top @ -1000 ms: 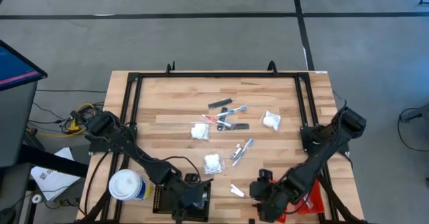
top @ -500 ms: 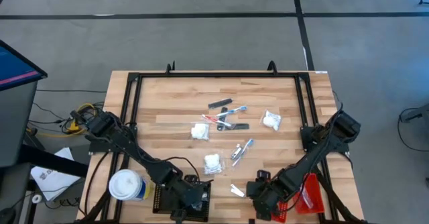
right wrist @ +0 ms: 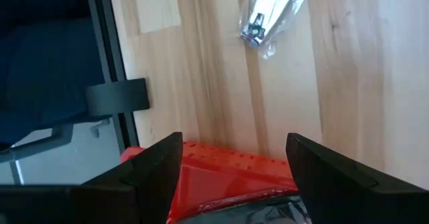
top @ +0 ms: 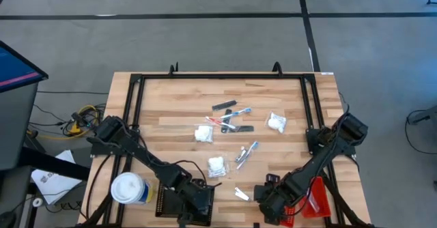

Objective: Pick & Place Travel size toiletries
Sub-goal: Put the nail cutter into the right black bin

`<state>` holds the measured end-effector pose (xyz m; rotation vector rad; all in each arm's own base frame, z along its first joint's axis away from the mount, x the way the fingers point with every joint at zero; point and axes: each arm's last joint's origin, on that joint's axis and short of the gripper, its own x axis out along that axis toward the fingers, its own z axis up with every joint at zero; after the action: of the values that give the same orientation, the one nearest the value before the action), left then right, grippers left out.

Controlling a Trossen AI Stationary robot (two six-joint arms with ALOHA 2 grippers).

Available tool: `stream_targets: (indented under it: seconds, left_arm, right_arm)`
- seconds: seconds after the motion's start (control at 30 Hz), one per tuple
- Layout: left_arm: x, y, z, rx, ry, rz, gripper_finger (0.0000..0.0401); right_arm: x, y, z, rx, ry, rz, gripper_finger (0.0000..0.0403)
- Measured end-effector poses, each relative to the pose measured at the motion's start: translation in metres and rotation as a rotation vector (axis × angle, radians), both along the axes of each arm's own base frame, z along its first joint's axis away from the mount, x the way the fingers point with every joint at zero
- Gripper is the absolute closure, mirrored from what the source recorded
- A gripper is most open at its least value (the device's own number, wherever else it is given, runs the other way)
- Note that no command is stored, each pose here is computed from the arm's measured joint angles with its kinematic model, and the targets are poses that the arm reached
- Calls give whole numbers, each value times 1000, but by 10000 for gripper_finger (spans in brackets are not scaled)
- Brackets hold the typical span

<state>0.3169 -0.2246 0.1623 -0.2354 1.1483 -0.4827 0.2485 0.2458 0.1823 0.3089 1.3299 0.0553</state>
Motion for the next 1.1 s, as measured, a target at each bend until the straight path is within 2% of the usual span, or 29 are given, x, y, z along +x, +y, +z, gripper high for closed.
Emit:
stream_targets:
  seconds: [0.4,0.8,0.93,1.1]
  left_arm:
    - [0,1,3,-1,-1,5,320]
    - [-14,7,57,-38,-135,19,316]
    - [-17,5,62,-27,-162,13,316]
    - [-19,2,62,-6,-175,21,315]
  right_arm:
    - [-5,0,2,-8,29,23,143]
    - [-2,17,42,-94,-132,132,143]
    - [-5,20,43,-93,-137,145,143]
    - [-1,27,31,-71,-129,157,143]
